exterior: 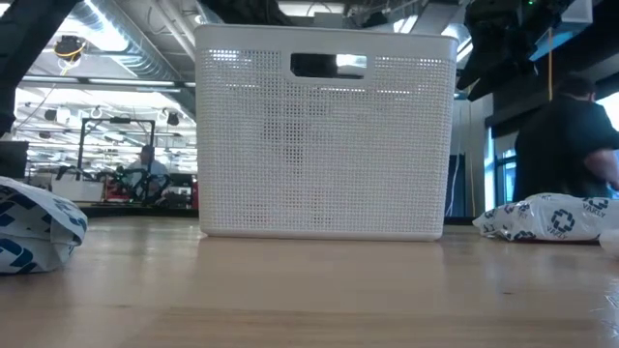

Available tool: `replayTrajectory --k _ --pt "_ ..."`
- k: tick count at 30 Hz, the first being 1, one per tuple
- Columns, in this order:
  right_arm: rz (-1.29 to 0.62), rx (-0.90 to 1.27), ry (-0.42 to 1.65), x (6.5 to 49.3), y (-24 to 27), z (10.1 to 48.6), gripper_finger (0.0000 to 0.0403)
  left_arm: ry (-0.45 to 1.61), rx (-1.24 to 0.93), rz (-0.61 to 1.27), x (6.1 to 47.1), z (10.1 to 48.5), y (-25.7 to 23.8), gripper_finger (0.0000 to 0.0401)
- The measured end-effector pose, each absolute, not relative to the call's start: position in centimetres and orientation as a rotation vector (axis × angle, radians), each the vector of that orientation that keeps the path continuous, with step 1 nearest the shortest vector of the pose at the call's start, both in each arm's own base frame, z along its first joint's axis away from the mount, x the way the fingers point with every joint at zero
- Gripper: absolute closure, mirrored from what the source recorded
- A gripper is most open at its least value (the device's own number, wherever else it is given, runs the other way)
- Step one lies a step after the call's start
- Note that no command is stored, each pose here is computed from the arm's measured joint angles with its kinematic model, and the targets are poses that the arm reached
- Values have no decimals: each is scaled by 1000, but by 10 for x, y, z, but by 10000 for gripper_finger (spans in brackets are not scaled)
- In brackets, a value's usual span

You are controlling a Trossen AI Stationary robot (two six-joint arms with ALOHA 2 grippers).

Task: Pick & place medical supplies in basket/bin
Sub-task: Put the middle rolled gauze into the white bin, then put the rolled gauze into the white bin

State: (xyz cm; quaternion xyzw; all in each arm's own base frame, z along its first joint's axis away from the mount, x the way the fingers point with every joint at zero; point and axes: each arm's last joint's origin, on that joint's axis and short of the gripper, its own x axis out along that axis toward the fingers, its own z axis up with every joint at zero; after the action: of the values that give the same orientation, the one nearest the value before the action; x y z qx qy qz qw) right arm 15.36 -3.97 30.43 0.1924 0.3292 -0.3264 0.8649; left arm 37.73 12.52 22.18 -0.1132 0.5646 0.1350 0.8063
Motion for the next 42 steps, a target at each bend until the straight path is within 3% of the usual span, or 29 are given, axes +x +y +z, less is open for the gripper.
replayTrajectory --k 10,31,36,42 --pt "-684 405 690 154 -40 304 174 1268 -234 365 368 201 125 339" --pt "-675 393 696 154 -40 304 174 1281 -277 375 364 202 129 224" --pt "-633 326 724 153 -39 304 174 1191 -274 383 365 236 127 217" --pt "-530 283 820 145 -35 315 174 954 -243 366 366 312 113 222"
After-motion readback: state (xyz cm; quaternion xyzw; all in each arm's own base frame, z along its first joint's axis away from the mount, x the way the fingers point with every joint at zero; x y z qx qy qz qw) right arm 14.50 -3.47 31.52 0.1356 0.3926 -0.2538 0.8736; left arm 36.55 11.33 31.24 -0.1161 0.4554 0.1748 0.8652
